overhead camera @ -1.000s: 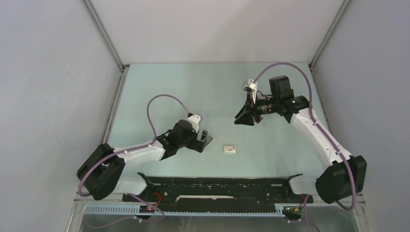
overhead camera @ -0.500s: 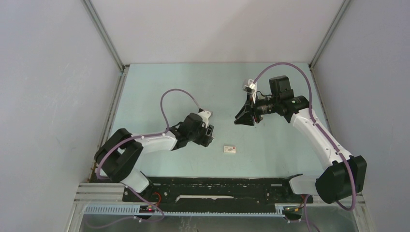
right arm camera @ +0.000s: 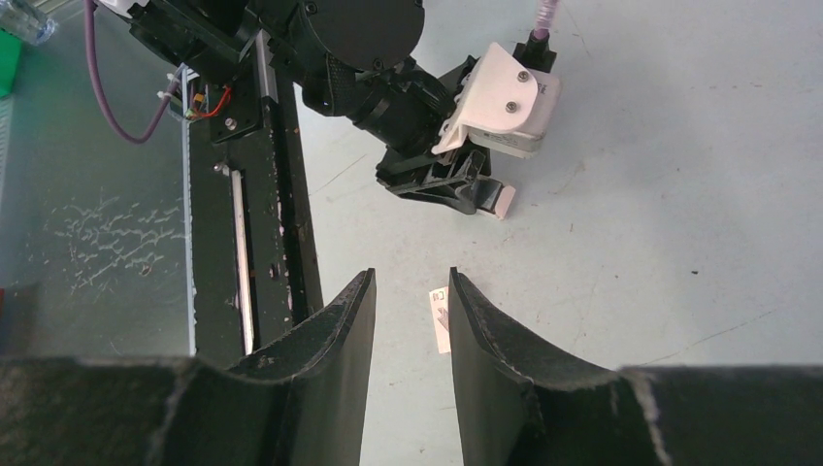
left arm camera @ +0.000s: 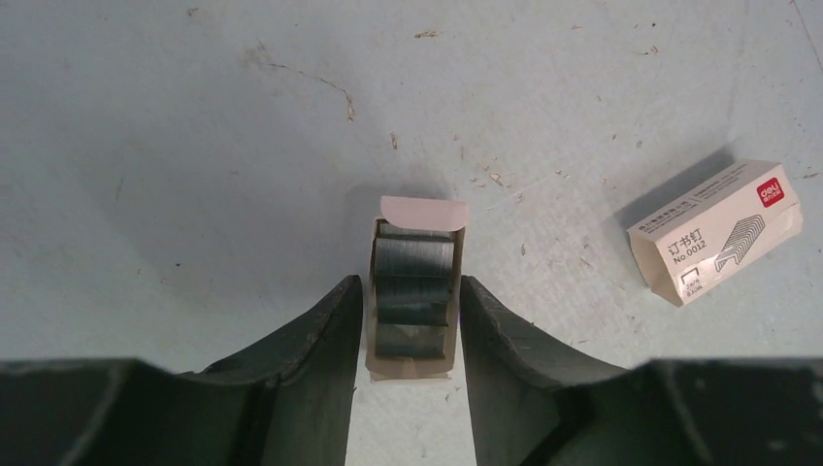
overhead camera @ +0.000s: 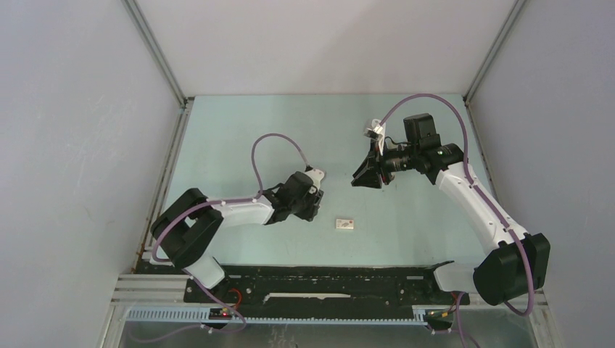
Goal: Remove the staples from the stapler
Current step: Close the staple box at the center of the board.
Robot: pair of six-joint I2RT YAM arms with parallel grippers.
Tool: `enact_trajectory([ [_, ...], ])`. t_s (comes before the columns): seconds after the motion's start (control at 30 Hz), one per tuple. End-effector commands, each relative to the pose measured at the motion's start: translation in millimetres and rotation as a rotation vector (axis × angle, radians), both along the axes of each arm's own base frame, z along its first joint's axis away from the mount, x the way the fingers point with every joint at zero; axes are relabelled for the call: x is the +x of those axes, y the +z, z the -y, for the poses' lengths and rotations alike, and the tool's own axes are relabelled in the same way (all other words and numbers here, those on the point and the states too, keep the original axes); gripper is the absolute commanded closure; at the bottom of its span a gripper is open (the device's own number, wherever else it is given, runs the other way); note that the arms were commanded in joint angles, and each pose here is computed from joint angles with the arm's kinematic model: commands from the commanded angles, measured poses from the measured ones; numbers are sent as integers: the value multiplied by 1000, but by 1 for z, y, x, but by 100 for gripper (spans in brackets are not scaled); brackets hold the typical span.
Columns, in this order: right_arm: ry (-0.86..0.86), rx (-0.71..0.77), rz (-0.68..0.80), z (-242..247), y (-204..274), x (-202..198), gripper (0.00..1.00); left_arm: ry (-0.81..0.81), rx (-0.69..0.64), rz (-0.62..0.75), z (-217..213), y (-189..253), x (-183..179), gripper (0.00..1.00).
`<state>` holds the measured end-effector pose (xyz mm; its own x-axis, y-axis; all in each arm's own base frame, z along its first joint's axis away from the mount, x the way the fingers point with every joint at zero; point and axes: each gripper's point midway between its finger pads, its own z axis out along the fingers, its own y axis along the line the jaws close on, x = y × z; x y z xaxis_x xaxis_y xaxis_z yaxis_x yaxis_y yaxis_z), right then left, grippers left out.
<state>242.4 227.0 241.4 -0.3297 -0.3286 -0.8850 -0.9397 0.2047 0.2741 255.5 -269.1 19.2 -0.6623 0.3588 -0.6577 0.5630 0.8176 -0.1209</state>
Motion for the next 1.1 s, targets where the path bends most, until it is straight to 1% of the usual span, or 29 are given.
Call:
enact_trajectory([
  [0.0,14,4,15,-1,2,-2,58,-9,5,50,9,13,13,54],
  [0.23,15,9,17,-1,3,-2,58,-46,41,20,7,7,4,64],
  [0.57,15,12,17,-1,5,-3,58,-133,52,13,4,8,-11,66],
  [0.73,13,13,18,0,5,-2,58,-246,52,1,12,8,-32,65],
  [0.83,14,15,20,0,6,-3,58,-293,80,3,14,6,-41,65],
  [1.07,16,16,18,0,6,-4,58,-320,124,20,9,8,-46,65],
])
